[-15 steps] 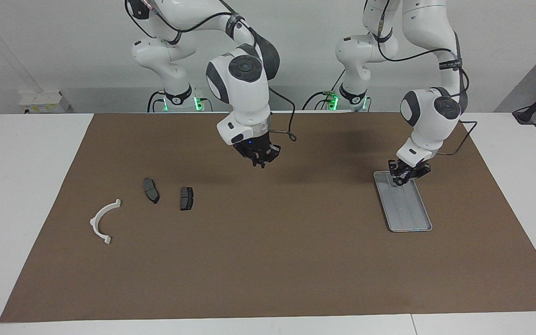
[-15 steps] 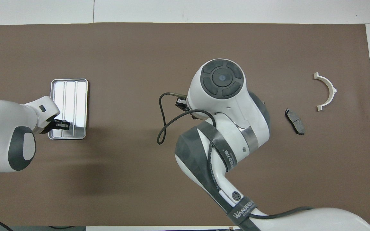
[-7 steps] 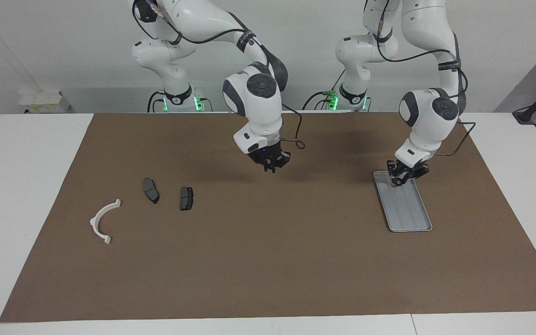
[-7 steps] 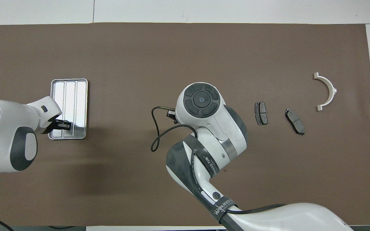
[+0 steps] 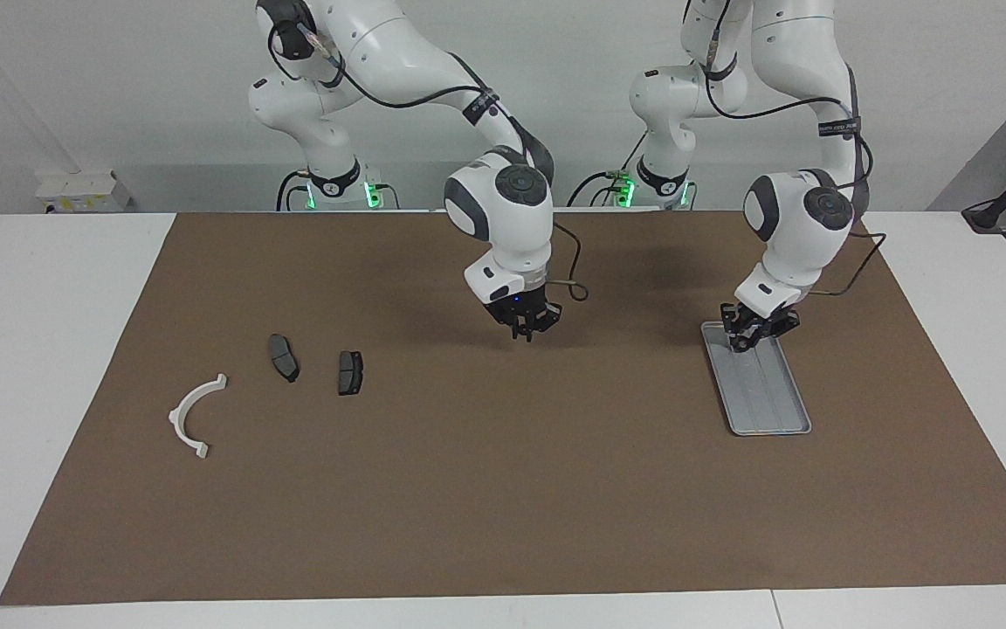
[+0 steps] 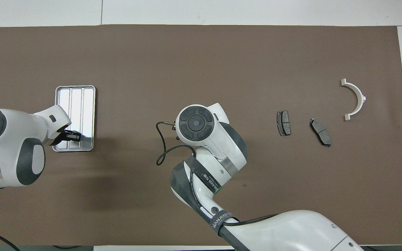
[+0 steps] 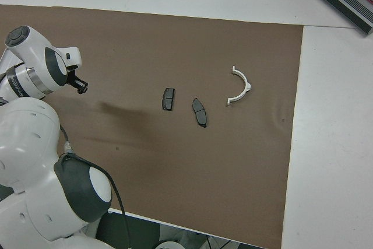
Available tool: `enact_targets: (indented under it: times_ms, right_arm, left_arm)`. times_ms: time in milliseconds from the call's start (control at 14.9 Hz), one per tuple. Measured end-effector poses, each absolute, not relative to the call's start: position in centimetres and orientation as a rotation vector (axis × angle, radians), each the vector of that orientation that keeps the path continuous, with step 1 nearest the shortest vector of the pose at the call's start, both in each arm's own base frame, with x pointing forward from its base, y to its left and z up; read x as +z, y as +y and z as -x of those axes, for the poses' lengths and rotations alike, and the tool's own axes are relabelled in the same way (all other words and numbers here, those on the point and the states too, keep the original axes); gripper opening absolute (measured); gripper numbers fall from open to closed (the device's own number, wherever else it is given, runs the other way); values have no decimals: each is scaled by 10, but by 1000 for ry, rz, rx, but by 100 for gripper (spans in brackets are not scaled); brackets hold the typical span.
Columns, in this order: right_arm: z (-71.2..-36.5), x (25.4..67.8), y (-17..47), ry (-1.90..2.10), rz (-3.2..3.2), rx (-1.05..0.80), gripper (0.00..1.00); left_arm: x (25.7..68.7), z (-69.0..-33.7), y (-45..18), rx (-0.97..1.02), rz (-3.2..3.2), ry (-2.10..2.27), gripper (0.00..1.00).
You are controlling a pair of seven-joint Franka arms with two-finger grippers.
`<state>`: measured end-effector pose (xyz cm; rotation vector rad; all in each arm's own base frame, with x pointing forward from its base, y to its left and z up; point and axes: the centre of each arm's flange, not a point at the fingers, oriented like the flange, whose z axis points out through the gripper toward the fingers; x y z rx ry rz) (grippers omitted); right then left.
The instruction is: Pick bearing gear from pile to tray
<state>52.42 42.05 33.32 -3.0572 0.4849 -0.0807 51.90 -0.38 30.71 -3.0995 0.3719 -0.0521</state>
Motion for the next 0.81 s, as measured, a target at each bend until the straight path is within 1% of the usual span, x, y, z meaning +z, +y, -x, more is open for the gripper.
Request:
enact_targets:
  times_ms: [403,470,538,605,806]
  right_arm:
    - [-527,299,435,444,3087,-93,23]
    - [-527,297,437,440,3089,-91,23]
    - [-527,294,437,439,3091,-90,23]
    - [-527,293,437,439,3089,-93,23]
    - [-529,290,436,440,3087,-98,23]
  left_arm:
    - [304,-520,-7,-54,3099,378,35]
    - [304,-520,-8,-54,3099,379,40]
    - [304,-520,-8,-54,3099,379,40]
    - [304,-520,-8,-54,3099,380,46]
    - [304,-520,-8,-55,3099,380,75]
